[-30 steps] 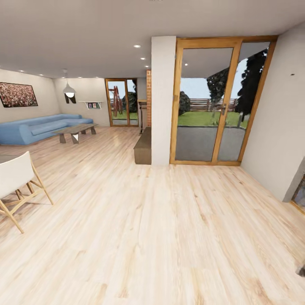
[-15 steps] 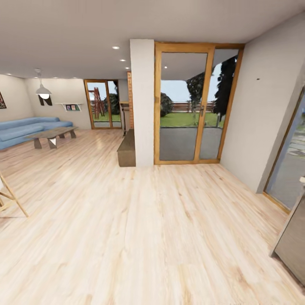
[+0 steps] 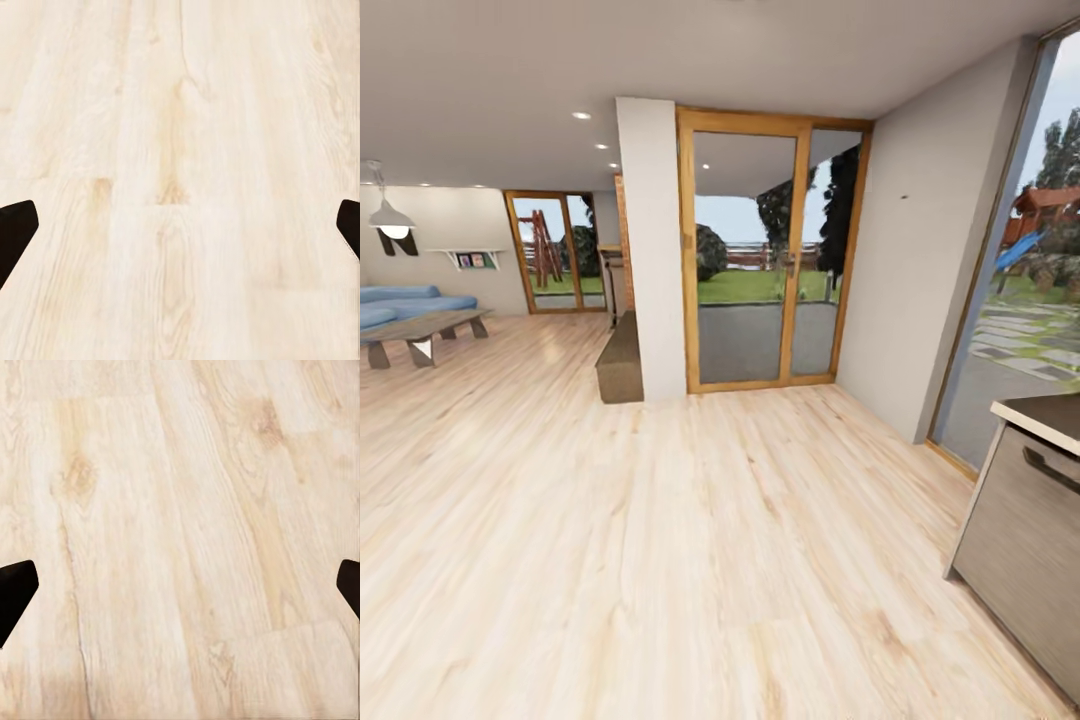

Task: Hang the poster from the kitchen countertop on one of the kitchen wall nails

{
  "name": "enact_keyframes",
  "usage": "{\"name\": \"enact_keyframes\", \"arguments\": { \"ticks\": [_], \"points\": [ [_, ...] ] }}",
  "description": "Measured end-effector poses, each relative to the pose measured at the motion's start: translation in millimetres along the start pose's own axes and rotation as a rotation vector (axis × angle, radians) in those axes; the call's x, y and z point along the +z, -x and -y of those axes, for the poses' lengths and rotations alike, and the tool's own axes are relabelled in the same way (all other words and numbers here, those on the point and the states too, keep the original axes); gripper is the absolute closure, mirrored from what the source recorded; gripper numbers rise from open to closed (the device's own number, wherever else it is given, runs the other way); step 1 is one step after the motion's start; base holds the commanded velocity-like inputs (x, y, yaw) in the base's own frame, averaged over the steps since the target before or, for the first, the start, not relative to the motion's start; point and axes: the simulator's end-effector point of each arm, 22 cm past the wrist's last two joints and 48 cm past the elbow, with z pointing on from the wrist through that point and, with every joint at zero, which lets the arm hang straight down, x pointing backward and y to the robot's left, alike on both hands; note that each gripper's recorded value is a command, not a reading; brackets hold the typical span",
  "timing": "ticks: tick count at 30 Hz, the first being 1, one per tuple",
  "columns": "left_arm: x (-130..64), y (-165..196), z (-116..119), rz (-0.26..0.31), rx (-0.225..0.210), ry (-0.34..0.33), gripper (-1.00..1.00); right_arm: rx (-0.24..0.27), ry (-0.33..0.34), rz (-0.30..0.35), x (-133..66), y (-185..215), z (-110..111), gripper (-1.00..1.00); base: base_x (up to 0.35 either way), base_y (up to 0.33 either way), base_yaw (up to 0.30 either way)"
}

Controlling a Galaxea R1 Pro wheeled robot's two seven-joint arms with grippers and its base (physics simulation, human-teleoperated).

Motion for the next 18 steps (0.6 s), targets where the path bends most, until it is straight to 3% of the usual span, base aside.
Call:
{"name": "enact_keyframes", "arguments": {
  "ticks": [18],
  "points": [
    [0.4,7.4,0.7,0.018,-0.003,-0.002,-1.00,0.002,-0.001,0.019,-0.5,8.1,0.6,-1.00,0.000,0.000,-0.267]
  ]
}}
